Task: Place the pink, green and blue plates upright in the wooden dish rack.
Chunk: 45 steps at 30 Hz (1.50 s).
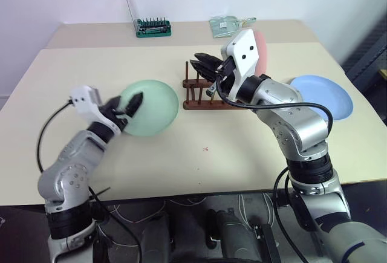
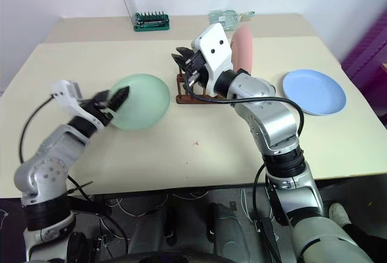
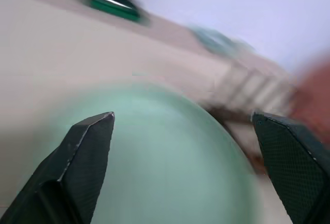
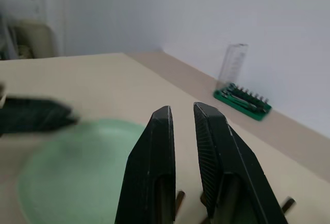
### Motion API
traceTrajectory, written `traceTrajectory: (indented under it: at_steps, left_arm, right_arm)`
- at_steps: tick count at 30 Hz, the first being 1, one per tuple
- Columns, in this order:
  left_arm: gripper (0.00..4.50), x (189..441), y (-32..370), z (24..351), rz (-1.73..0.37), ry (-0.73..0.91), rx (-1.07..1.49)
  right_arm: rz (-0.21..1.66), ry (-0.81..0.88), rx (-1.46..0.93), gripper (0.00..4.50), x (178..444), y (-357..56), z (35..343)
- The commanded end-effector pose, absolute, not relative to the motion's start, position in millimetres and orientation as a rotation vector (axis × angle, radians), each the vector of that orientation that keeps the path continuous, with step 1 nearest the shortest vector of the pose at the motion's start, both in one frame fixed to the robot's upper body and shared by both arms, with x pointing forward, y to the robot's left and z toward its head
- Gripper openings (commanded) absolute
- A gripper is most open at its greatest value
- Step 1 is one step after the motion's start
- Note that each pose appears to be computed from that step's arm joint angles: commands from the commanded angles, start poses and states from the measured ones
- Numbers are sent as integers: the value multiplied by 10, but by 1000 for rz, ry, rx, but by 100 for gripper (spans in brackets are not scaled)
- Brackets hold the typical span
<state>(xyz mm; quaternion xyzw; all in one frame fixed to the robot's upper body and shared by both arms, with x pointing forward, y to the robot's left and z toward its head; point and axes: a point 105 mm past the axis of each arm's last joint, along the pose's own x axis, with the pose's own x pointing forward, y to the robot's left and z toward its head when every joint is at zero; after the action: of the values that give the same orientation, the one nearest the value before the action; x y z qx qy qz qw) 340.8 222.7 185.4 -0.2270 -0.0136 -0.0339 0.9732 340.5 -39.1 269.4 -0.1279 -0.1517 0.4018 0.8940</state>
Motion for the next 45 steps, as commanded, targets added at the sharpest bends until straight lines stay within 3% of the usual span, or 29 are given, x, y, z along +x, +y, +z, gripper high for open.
traceTrajectory:
  at_steps: [1, 6, 11, 19, 22, 29, 33, 38, 41, 45]
  left_arm:
    - [439, 3409, 2660, 1701, 267, 84, -515]
    - [439, 3411, 2646, 1516, 345, 233, -558]
    - [439, 3484, 2419, 1404, 233, 321, -623]
    - [439, 3530, 2295, 1347, 206, 368, -674]
    - [366, 3555, 2269, 1335, 221, 372, -697]
    - [5, 3603, 2229, 1362, 223, 376, -713]
    - [1, 3614, 2249, 1399, 227, 362, -700]
    - [1, 3654, 2436, 1792, 265, 151, -572]
    - [0, 3686, 2406, 2155, 203, -8, -537]
    - [0, 3717, 2195, 2606, 82, -139, -455]
  right_arm:
    - [851, -377, -304, 63, 3347, -373, 2788]
    - [942, -376, -344, 63, 3261, -311, 2717]
    - [1074, -357, -447, 63, 3085, -252, 2511]
    - [1068, -351, -517, 63, 3079, -264, 2369]
    - [1063, -354, -522, 63, 3077, -257, 2361]
    - [1050, -358, -548, 63, 3094, -267, 2346]
    - [1046, -360, -566, 63, 3102, -268, 2328]
    - [1050, -357, -632, 63, 3132, -264, 2258]
    - [1061, -369, -731, 153, 3162, -255, 2207]
    - [942, -525, -975, 347, 3315, -195, 2300]
